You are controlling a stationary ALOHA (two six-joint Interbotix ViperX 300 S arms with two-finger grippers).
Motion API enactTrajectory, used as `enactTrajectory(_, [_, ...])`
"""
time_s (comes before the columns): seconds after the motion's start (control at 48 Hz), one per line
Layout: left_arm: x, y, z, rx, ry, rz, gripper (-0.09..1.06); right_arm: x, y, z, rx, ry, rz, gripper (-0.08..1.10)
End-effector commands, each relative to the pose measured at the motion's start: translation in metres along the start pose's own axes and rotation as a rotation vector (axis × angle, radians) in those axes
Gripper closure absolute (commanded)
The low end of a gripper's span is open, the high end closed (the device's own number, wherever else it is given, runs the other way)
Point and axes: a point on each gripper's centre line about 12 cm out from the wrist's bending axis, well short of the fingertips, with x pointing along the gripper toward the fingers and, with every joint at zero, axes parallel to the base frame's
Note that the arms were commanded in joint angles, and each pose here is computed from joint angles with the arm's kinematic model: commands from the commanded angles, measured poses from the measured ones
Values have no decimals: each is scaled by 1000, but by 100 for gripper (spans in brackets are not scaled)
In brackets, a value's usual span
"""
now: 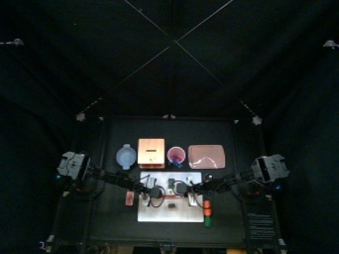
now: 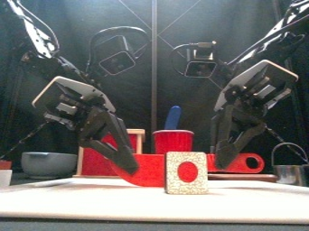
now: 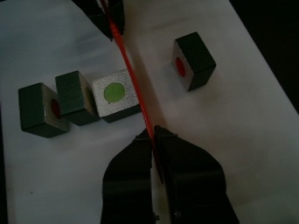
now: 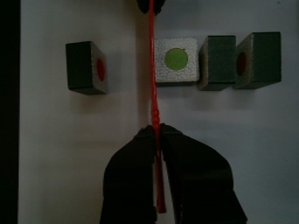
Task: Cut the sushi into 4 pieces with the knife
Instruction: Cut the sushi into 4 pieces
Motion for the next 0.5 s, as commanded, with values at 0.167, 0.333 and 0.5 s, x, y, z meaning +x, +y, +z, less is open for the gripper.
enactTrajectory(0.167, [-28,-4,42,28,-139,1,22,-42,4,20,21,-105,17,90])
enactTrajectory(0.333, [-52,0,59,35,-211,16,19,-69,4,3,61,-66,17,90])
enactTrajectory(0.5, [-76,9,62,22,-261,46,19,-103,-1,-26,151,27,7,88])
